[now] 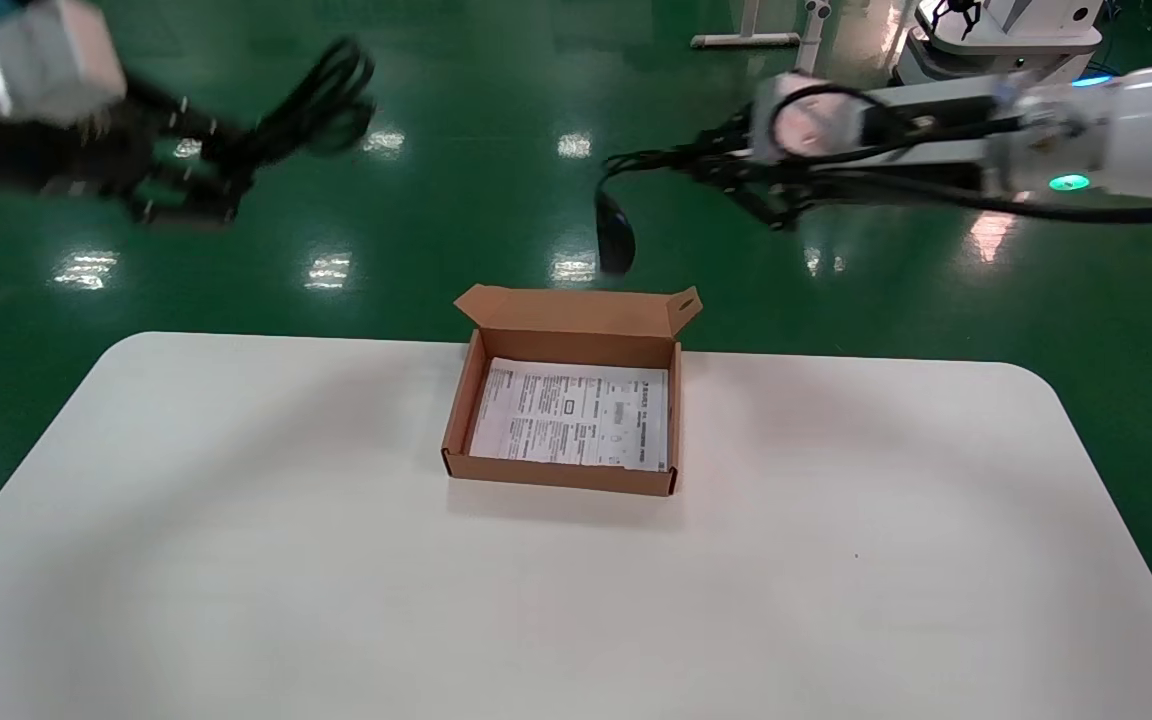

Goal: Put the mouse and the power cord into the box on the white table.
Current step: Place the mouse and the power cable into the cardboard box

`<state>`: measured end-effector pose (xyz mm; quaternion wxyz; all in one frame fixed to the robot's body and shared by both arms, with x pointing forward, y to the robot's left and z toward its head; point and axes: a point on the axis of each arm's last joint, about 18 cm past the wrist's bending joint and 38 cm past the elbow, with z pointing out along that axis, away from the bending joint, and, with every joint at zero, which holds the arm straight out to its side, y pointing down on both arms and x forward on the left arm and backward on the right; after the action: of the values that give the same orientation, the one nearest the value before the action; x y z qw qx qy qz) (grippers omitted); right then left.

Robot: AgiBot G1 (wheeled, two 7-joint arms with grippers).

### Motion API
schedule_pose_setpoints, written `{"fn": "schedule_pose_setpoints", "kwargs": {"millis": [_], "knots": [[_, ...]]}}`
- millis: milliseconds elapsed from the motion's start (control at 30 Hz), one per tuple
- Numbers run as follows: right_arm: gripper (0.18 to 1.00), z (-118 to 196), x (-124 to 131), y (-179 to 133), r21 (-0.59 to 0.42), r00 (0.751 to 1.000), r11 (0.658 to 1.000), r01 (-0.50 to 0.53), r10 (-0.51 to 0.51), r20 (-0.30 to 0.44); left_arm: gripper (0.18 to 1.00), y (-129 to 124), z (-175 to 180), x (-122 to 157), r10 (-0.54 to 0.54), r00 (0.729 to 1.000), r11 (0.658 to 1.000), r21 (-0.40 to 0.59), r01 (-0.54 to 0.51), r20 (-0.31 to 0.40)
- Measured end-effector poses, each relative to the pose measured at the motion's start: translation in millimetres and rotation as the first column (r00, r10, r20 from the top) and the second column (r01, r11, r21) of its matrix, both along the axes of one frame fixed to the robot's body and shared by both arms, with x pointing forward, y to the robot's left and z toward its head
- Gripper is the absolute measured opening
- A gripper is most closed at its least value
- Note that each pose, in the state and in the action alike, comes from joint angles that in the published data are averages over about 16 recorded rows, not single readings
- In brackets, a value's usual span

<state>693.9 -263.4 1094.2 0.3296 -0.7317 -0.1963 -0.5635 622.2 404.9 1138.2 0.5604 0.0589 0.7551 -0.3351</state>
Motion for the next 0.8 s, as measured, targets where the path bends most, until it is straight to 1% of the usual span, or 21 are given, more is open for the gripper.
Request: {"fn": "schedule_pose_setpoints", "kwargs": {"millis": [233,400,567,800], "knots": [[0.22,-20.7,13.3,39.1,-0.032,0.999,0.999,-0.038,0.038,-0.012,0.212,-30.3,39.5,0.5,-0.043,0.996,0.998,-0.046,0.046,0.077],[0.22,-42.2,22.1,58.9,-0.058,0.998,0.997,-0.049,0.047,-0.035,0.212,-44.0,52.8,-1.6,-0.074,0.991,0.996,-0.048,0.08,0.108],[0.22,-63.4,28.2,73.2,-0.08,0.997,0.995,-0.058,0.053,-0.059,0.212,-47.1,54.9,-1.8,-0.081,0.99,0.995,-0.047,0.087,0.112],[0.22,-88.7,31.4,88.0,-0.112,0.994,0.991,-0.078,0.068,-0.089,0.212,-40.4,48.4,0.6,-0.058,0.994,0.997,-0.04,0.062,0.095]]}}
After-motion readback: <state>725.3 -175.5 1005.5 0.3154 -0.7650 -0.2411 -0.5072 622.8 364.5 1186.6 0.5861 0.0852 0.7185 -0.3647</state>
